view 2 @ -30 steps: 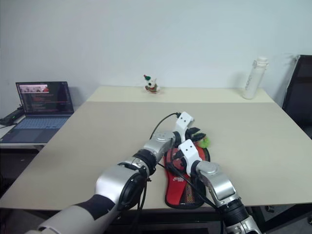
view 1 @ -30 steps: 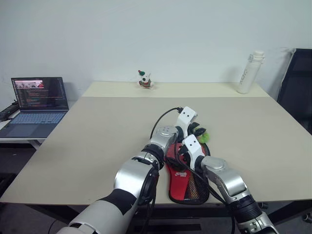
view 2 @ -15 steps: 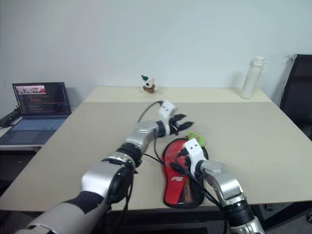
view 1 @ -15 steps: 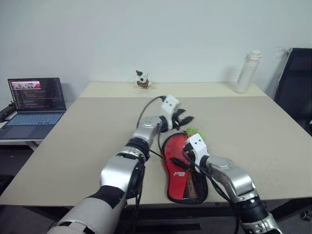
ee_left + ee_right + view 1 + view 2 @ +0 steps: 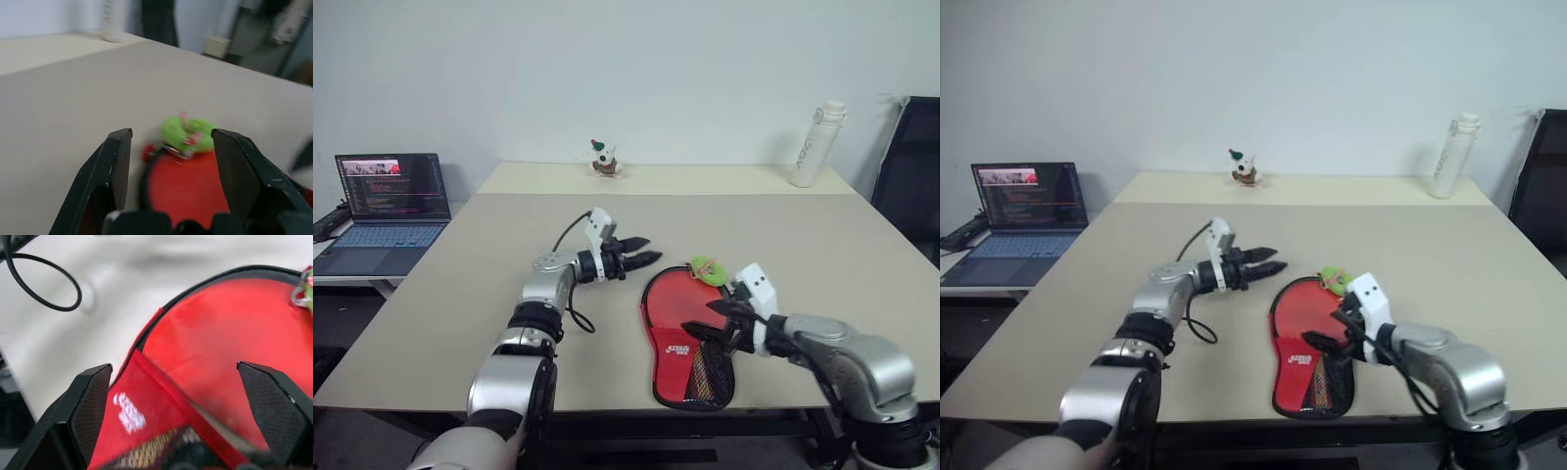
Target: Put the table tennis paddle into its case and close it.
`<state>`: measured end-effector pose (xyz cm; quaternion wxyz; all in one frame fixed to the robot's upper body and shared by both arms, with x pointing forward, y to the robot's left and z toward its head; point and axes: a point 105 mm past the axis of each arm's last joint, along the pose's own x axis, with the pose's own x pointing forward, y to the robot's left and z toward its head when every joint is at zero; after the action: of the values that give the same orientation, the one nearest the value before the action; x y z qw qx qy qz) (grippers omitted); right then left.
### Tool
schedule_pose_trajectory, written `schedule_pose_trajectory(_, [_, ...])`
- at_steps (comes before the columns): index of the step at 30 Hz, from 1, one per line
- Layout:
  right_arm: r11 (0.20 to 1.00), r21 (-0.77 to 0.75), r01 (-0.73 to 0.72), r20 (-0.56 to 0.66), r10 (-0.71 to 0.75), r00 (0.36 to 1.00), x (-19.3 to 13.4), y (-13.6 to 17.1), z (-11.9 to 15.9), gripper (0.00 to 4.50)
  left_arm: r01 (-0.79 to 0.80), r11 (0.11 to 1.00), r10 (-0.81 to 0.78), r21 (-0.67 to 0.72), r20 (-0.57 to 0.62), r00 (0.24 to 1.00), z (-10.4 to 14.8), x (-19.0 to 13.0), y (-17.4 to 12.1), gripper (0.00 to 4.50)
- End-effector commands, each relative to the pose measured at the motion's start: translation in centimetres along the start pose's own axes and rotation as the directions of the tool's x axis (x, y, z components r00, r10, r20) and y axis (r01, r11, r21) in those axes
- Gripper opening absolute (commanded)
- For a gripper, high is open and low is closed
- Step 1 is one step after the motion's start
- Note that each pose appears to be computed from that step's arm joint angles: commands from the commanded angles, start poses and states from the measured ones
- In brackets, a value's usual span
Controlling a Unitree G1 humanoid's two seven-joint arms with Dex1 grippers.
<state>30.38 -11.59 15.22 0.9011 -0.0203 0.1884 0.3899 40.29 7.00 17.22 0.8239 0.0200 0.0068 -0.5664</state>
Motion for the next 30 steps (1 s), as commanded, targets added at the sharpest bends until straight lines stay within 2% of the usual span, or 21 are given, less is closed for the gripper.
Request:
schedule_pose_trajectory(1, [0.997,-0.051,0.062,0.064,-0.059,0.996,-1.8,-2.2,2.5,4.5,0.143,0.988,-0.143,0.056,-0.017,0.99,0.6,1.5,-2.8,2.79])
schedule_pose_trajectory(6, [0.966,-0.161,0.203,0.083,-0.192,0.978,-1.7,-5.8,3.6,4.5,0.238,0.969,-0.225,0.071,-0.15,0.963,-3.3,2.4,-5.1,2.79])
schedule_pose_trajectory(14, [0.913,-0.338,0.23,0.08,-0.216,0.973,0.2,-8.1,4.0,4.5,0.233,0.972,-0.219,0.033,-0.244,0.945,-6.9,2.4,-5.3,2.79])
schedule_pose_trajectory(19, [0.906,-0.376,0.192,0.092,-0.17,0.981,2.4,-7.8,4.4,4.5,0.217,0.976,-0.202,0.032,-0.25,0.947,-7.3,2.4,-5.0,2.79])
schedule_pose_trajectory(25, [0.903,-0.416,0.108,0.033,-0.104,0.994,4.7,-7.4,3.1,4.5,0.211,0.977,-0.196,0.035,-0.247,0.949,-7.4,2.3,-5.0,2.79])
schedule_pose_trajectory(30, [0.879,-0.466,0.099,0.008,-0.108,0.994,5.9,-8.0,2.7,4.5,0.206,0.978,-0.191,0.037,-0.25,0.949,-7.4,2.2,-4.9,2.79])
